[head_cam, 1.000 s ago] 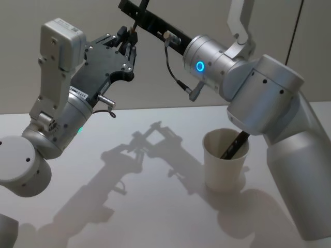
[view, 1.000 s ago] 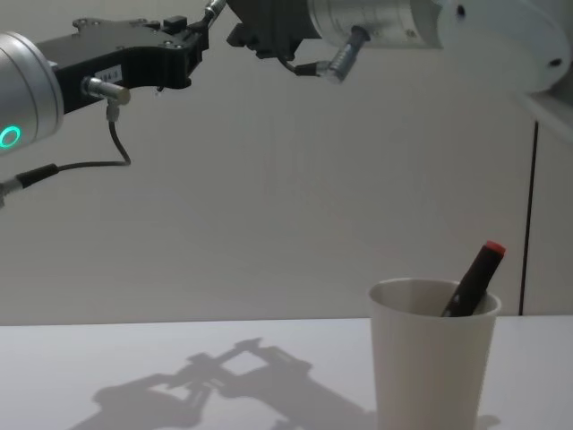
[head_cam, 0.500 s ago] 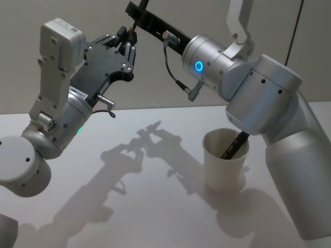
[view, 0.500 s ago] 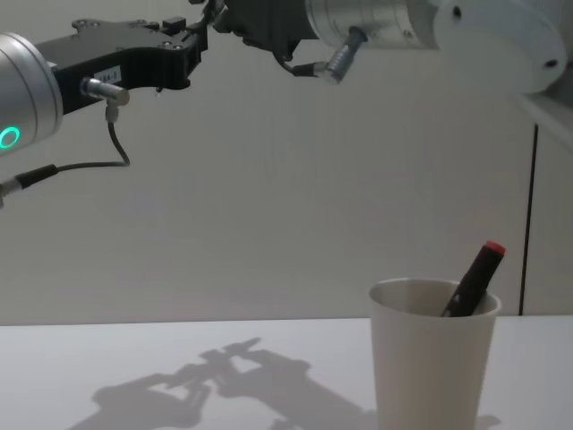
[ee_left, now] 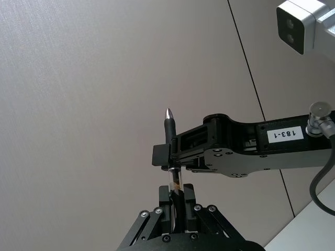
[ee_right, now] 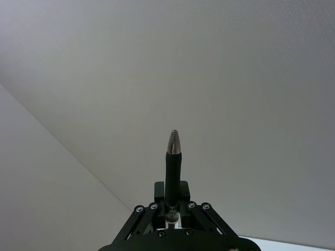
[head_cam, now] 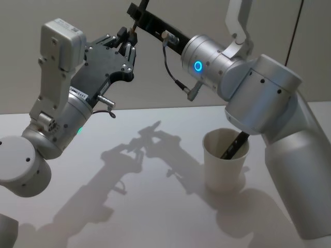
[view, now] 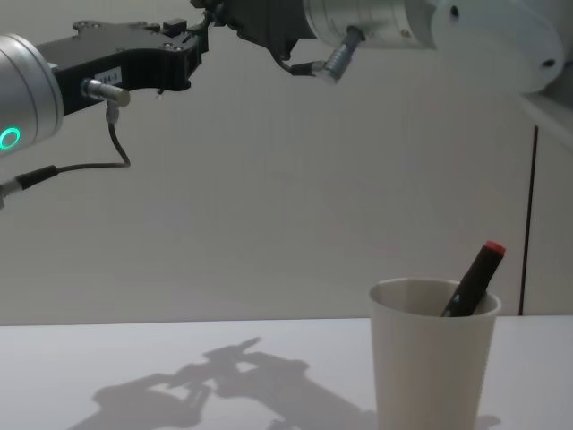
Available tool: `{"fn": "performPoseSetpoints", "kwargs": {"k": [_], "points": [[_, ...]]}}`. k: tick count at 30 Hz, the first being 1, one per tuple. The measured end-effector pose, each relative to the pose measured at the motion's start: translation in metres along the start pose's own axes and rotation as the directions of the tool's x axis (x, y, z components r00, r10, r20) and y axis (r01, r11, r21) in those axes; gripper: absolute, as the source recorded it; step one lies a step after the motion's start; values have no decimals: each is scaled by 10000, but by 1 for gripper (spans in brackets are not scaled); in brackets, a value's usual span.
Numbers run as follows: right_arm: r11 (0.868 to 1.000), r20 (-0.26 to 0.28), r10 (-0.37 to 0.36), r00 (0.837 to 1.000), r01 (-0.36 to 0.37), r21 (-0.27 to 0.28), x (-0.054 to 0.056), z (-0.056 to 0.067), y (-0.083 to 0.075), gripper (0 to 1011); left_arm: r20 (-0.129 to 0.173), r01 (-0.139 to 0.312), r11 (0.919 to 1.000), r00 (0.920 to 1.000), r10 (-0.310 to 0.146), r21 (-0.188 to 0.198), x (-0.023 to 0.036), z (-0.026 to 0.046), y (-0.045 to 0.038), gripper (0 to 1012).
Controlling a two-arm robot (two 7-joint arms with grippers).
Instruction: Place the pen into the pen holder.
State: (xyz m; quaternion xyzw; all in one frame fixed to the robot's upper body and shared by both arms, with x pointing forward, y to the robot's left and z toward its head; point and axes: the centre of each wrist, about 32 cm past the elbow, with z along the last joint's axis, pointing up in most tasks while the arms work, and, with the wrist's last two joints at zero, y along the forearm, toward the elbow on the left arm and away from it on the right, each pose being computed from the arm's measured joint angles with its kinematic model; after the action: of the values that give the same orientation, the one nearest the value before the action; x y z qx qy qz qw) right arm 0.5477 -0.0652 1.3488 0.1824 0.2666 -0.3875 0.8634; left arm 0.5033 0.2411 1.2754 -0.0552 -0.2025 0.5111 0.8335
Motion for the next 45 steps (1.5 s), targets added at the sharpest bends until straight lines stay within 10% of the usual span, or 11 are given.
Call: {"fn": "performPoseSetpoints", "kwargs": {"k": [21,45], "points": [[10000,-2,-43,10000,43,5,5,1,0,131,2,1,10000,10000,-1,-11,0,1,0,163],[9998,28,-19,10000,18,175,-6,21,4,130,4,0,10000,10000,0,-21,0,1,0,861]]}}
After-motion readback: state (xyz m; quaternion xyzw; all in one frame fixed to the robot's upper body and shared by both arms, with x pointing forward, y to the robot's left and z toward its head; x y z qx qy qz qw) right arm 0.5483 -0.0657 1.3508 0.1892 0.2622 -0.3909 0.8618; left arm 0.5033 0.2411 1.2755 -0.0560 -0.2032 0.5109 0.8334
